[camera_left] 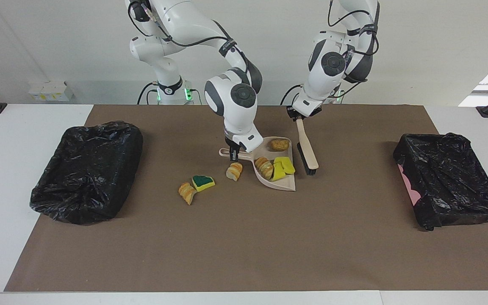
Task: Sweep and dump trash in bin
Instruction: 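Sweep more debris into the dustpan with the left gripper's brush, then carry the loaded dustpan with the right gripper toward the nearer trash bag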
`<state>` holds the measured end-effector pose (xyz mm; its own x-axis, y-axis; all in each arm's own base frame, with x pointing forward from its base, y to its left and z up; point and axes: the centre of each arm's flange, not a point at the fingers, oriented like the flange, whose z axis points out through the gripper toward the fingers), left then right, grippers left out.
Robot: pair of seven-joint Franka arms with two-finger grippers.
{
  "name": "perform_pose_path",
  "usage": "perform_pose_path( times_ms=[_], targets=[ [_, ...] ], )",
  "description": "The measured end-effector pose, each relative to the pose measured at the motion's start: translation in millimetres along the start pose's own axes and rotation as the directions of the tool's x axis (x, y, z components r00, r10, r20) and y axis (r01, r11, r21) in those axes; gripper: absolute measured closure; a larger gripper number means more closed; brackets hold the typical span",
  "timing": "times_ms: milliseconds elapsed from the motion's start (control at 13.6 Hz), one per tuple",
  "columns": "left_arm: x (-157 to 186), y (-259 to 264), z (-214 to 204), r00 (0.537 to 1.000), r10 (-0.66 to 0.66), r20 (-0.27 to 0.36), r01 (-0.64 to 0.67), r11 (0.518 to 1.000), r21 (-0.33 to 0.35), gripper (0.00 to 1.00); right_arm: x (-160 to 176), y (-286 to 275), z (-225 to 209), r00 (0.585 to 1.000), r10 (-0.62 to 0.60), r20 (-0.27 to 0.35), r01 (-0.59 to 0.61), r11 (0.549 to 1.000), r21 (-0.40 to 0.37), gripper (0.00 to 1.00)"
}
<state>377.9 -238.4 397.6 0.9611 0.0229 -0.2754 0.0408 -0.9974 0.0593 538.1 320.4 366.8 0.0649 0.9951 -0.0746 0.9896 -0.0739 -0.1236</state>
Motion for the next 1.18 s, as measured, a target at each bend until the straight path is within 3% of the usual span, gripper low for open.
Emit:
perform_pose_path(
  times_ms=[369, 590, 885, 1180],
  targets=[
    [-9, -2, 12, 0.999, 0.031, 0.018, -0.031, 0.999, 0.018, 0.73, -60, 38, -50, 0.997, 0.032, -0.071, -0.035, 0.999, -0.042, 0.68],
    [-41, 15, 28, 0.999, 0.036, 0.012, -0.037, 0.997, 0.067, 0.73, -116, 64, -69, 0.997, 0.019, -0.078, -0.023, 0.999, -0.043, 0.68],
    [-96, 50, 53, 0.999, 0.026, -0.039, -0.020, 0.989, 0.147, 0.73, -216, 96, -70, 0.996, -0.023, -0.087, 0.019, 0.999, -0.044, 0.68],
    [-132, 62, 75, 0.999, 0.013, -0.034, -0.009, 0.993, 0.115, 0.73, -313, 112, -64, 0.995, -0.008, -0.099, 0.003, 0.999, -0.044, 0.68]
  ],
)
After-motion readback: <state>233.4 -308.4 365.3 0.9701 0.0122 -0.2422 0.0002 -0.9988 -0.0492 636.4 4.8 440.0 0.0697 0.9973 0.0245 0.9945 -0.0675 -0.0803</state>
